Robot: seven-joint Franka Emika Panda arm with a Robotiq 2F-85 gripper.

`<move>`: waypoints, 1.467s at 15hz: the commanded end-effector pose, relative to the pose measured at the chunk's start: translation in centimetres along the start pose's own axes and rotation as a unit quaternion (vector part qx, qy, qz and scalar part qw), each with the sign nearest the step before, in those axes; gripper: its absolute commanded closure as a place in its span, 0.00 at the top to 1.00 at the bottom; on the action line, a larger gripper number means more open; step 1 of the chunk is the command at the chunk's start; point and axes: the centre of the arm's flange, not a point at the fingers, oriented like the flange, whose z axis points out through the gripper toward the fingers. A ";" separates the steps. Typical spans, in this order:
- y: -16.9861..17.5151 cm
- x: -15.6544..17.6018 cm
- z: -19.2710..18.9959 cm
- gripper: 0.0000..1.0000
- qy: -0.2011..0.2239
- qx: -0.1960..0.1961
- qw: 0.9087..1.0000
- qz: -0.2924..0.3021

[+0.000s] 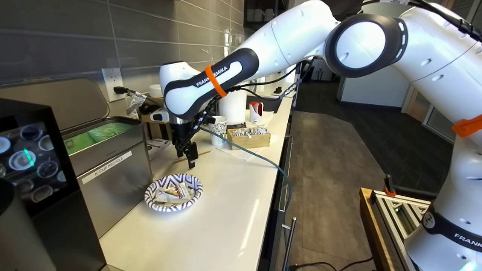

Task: Put the straw on the bowl

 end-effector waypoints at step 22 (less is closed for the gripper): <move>2.1 -0.6 -2.3 0.01 -0.002 0.056 0.995 0.078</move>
